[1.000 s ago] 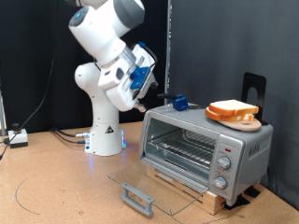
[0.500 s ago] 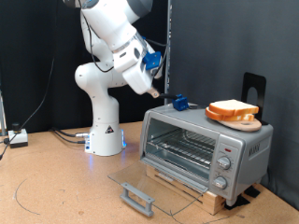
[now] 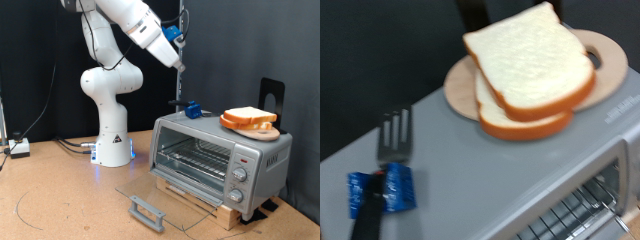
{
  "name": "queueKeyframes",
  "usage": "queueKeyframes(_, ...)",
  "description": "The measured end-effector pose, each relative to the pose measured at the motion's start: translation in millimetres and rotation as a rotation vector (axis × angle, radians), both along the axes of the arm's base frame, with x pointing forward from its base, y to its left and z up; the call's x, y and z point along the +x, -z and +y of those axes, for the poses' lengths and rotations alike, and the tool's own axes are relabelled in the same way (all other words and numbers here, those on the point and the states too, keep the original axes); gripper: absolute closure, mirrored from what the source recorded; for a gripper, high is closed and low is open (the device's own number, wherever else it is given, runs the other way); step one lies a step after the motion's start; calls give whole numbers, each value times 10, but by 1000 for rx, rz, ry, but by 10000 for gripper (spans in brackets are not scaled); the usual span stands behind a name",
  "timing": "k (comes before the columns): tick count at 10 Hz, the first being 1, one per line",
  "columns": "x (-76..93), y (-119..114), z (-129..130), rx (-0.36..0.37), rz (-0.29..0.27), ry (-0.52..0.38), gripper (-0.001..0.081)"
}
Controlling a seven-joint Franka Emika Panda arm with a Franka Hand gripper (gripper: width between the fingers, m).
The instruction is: Make a piece of toast with the oven
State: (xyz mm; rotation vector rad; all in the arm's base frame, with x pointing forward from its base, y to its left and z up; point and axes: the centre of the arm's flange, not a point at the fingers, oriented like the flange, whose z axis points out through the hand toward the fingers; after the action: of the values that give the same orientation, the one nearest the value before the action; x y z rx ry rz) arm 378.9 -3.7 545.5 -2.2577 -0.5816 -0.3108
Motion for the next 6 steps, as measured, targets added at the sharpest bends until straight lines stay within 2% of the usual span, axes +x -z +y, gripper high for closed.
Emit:
queueKeyframes(1,-66,-63,17,5,-7,-13,-1)
queueKeyframes(2,-60,-46,17,4,-4,-11,-1)
queueKeyframes(3,-61,-51,39,-1,-37,-31,-1)
queueKeyframes(5,-135,-227,197,-8,-207,-99,-1)
queueKeyframes(6,-229,-336,262,10,-269,-122,-1)
